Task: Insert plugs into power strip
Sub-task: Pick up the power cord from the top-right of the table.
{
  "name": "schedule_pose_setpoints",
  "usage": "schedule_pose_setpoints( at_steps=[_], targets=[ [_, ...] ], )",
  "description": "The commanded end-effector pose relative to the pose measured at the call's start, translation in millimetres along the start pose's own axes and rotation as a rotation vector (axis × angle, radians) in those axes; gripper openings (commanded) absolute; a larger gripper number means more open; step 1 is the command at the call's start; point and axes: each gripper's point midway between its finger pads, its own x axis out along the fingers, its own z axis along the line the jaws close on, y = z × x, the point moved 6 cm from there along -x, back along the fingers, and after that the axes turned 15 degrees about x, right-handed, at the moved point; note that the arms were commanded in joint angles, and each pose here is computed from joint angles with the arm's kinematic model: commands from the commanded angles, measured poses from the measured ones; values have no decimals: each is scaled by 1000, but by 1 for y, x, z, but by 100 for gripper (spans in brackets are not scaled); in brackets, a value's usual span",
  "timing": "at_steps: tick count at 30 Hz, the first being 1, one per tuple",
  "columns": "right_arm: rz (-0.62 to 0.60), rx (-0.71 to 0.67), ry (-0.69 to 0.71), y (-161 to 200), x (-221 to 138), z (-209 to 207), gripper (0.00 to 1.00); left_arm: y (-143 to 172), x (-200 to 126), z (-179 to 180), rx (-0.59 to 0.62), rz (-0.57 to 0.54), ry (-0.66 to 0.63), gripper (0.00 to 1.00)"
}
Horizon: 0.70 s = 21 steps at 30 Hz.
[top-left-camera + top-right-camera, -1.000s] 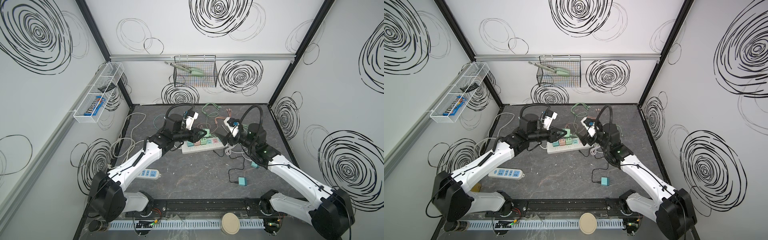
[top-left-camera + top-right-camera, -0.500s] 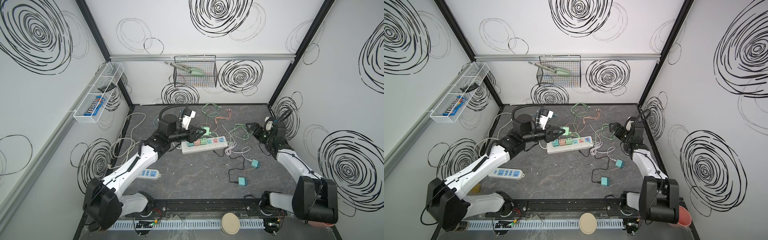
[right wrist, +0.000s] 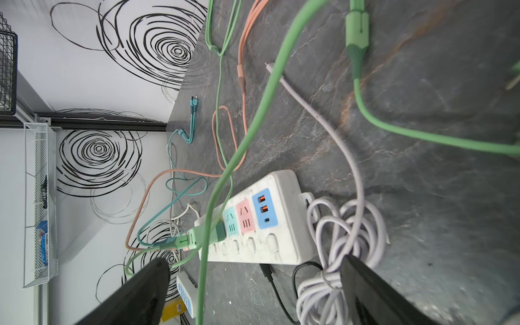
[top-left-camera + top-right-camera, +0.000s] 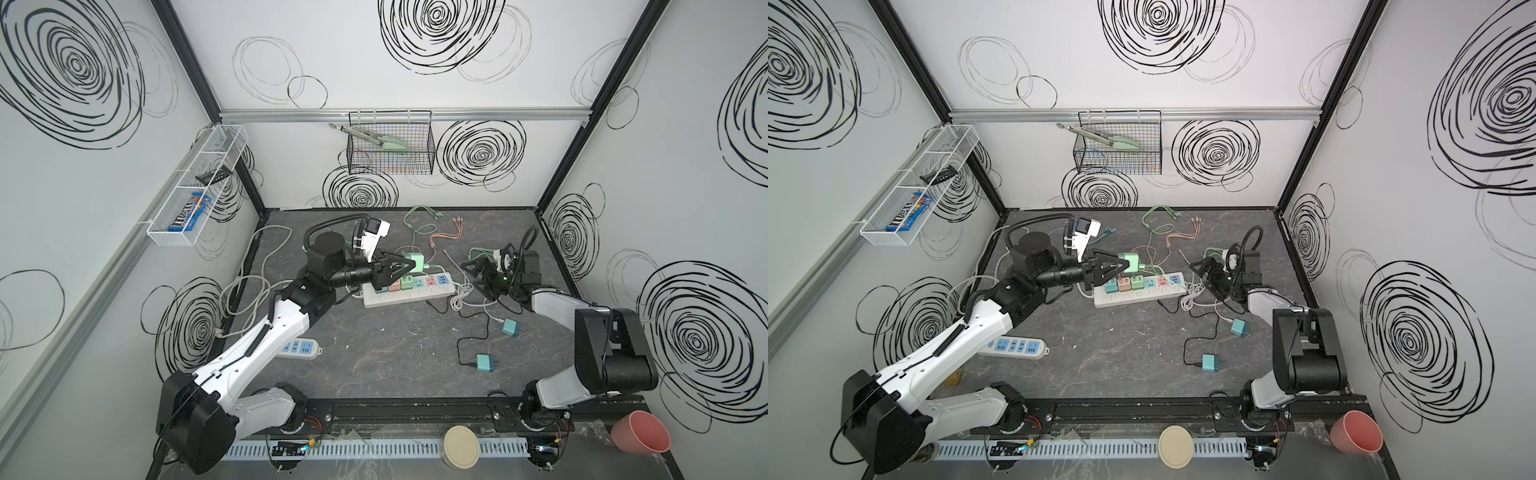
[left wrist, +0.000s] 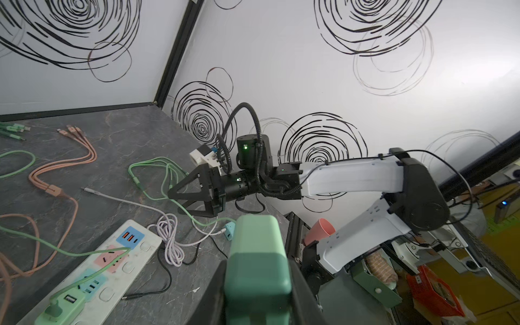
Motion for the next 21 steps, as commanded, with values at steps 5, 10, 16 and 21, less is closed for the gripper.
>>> schedule_pose_setpoints(
  at_steps=[5, 10, 16, 21],
  targets=[
    [-70, -47, -95, -19, 19, 29, 81, -19, -14, -39, 139, -101, 180, 0],
    [-201, -161, -145, -53, 1, 68, 19, -19, -25, -42, 160, -133, 146, 0],
    [-312, -369, -182, -91, -20, 139, 0, -9, -12, -31, 194, -67, -30, 0],
    [-348, -460, -248, -116, -7, 176, 0, -5, 11, -29, 231, -48, -139, 0]
  ],
)
